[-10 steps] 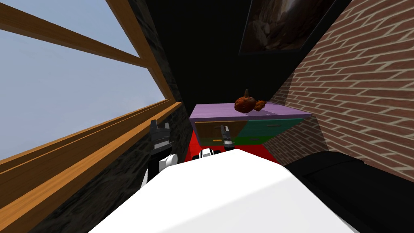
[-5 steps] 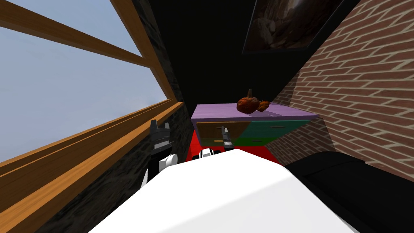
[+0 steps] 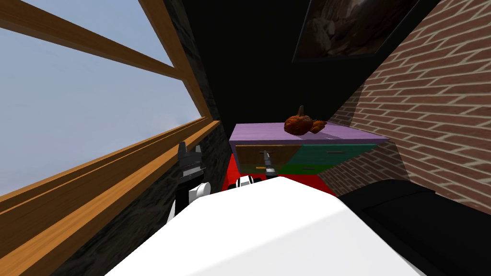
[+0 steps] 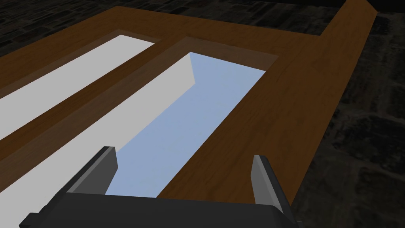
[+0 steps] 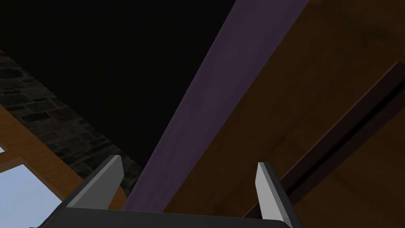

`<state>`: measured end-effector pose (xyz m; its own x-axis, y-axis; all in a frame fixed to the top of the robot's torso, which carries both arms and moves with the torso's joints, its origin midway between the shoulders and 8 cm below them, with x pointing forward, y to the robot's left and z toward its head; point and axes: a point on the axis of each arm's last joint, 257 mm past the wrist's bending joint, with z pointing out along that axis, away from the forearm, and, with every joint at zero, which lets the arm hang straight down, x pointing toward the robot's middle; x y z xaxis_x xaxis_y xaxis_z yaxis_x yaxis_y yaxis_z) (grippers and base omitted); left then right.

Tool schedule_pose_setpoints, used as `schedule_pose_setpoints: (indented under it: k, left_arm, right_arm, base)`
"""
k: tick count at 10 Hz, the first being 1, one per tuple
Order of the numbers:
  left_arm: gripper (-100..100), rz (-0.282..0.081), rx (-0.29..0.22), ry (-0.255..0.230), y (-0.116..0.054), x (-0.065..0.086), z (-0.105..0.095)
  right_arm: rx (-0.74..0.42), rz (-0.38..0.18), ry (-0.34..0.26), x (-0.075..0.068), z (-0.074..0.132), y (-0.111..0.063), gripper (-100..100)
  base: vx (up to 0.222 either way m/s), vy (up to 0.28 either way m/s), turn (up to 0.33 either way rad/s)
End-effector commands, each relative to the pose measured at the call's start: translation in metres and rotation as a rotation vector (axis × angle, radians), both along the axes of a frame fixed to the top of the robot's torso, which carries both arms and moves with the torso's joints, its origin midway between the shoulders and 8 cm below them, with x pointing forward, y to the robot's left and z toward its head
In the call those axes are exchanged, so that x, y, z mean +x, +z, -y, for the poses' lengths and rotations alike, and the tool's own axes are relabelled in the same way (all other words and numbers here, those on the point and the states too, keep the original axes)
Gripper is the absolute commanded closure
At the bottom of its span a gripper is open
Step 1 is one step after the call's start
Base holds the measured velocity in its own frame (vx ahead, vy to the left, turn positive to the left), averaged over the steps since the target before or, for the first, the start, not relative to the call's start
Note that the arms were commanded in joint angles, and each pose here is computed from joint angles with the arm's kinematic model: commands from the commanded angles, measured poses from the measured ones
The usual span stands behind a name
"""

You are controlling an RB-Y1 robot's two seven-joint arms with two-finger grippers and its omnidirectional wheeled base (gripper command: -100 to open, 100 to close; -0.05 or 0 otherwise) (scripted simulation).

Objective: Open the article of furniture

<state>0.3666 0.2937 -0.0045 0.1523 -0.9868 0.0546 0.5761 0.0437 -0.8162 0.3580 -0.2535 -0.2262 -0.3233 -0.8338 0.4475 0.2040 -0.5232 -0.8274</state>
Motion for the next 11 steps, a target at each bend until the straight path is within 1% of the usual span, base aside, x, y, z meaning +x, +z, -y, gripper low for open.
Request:
schedule_pose_setpoints:
  k: [1, 2, 3, 4, 5, 6, 7, 8, 9, 10, 11]
  left_arm:
    - [0, 0.0, 0.0, 0.0, 0.0, 0.0, 0.0]
    - [0, 0.0, 0.0, 0.0, 0.0, 0.0, 0.0]
    - [0, 0.0, 0.0, 0.0, 0.0, 0.0, 0.0]
    - [0, -0.002, -0.001, -0.002, -0.001, 0.0, 0.001]
    - [0, -0.004, -0.002, -0.004, -0.002, 0.001, 0.001]
    - [0, -0.006, -0.004, -0.008, -0.003, 0.001, 0.003]
    - [0, -0.008, -0.006, -0.011, -0.003, 0.002, 0.004]
    - [0, -0.01, -0.008, -0.016, -0.004, 0.002, 0.006]
    - [0, -0.011, -0.01, -0.021, -0.004, 0.003, 0.007]
    - [0, -0.012, -0.012, -0.027, -0.005, 0.003, 0.01]
    - [0, -0.012, -0.014, -0.033, -0.005, 0.004, 0.012]
  right_arm:
    - [0.086, -0.029, 0.009, 0.0, 0.006, -0.019, -100]
    - [0.109, -0.024, 0.017, 0.0, 0.006, -0.019, -100]
    - [0.145, -0.045, 0.015, 0.0, 0.011, -0.03, -100]
    - [0.165, -0.04, 0.021, 0.0, 0.011, -0.03, -100]
    - [0.205, -0.058, 0.02, 0.001, 0.015, -0.04, -100]
    - [0.217, -0.055, 0.024, 0.001, 0.015, -0.04, -100]
    - [0.258, -0.071, 0.022, 0.001, 0.019, -0.049, -100]
    - [0.265, -0.069, 0.024, 0.001, 0.019, -0.049, -100]
    - [0.307, -0.082, 0.023, 0.001, 0.023, -0.058, -100]
    - [0.31, -0.081, 0.023, 0.001, 0.023, -0.058, -100]
    - [0.35, -0.092, 0.021, 0.001, 0.028, -0.066, -100]
  base:
    - [0.012, 0.03, 0.065]
    - [0.012, 0.028, 0.023]
    - [0.013, 0.033, 0.031]
    - [0.004, 0.019, 0.023]
    - [0.01, 0.023, 0.045]
    - [0.006, 0.017, 0.026]
    - [0.006, 0.025, 0.04]
    - [0.002, 0.024, 0.028]
    - [0.004, 0.026, 0.053]
    - [0.003, 0.017, 0.02]
    - [0.006, 0.029, 0.037]
